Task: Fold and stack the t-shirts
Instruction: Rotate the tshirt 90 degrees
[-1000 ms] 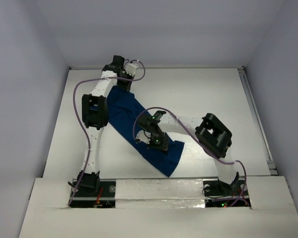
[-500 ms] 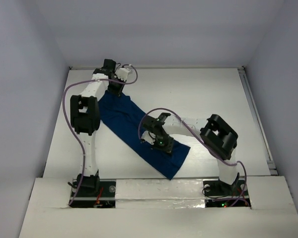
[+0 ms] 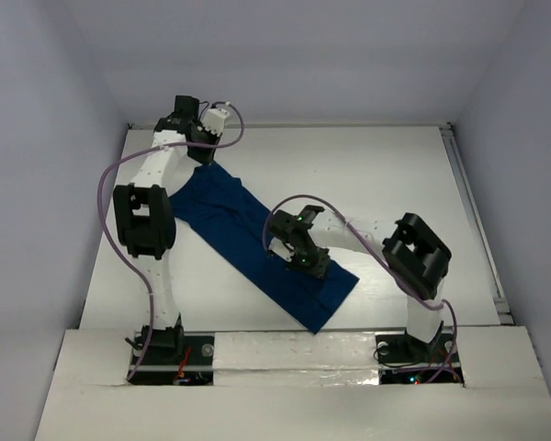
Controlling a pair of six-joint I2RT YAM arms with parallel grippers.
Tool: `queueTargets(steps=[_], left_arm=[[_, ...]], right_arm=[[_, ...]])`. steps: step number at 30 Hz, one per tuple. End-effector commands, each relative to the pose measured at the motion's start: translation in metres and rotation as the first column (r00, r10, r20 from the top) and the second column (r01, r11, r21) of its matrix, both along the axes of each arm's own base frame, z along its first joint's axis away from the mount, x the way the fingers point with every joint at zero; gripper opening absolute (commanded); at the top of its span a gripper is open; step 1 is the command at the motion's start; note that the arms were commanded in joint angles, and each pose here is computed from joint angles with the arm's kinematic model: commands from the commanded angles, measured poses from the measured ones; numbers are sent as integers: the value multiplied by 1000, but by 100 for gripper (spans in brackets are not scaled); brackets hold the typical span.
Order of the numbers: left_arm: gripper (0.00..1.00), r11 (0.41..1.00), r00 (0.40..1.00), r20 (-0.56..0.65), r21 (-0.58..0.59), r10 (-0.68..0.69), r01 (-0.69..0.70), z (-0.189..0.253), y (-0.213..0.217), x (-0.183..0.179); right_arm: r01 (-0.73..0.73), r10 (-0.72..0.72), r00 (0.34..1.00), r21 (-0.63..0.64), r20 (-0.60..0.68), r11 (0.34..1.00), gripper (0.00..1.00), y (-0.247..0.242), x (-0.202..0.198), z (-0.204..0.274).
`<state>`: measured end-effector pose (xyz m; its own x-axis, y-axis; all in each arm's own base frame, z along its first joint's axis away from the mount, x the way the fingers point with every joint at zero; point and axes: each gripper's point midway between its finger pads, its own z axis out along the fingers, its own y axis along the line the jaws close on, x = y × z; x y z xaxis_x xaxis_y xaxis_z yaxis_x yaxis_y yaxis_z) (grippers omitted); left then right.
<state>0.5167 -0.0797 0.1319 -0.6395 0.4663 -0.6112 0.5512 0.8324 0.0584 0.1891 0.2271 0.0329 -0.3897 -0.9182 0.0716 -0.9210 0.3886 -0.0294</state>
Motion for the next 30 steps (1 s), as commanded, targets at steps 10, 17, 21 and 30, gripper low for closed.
queueTargets(steps=[10, 17, 21, 30], left_arm=[[0, 999, 999, -6, -26, -32, 32, 7, 1, -78], [0, 998, 998, -58, -58, 7, -10, -33, -2, -88], [0, 997, 995, -87, -51, 51, -56, -53, 1, -85], [0, 989, 980, -136, 9, 146, -146, -88, 13, -72]], right_arm=[[-86, 61, 981, 124, 187, 989, 18, 15, 37, 75], [-171, 118, 975, 299, 188, 939, 0, 84, 62, 68], [-190, 124, 973, 371, 194, 909, 0, 109, 70, 61], [-185, 139, 979, 370, 147, 910, 0, 109, 63, 42]])
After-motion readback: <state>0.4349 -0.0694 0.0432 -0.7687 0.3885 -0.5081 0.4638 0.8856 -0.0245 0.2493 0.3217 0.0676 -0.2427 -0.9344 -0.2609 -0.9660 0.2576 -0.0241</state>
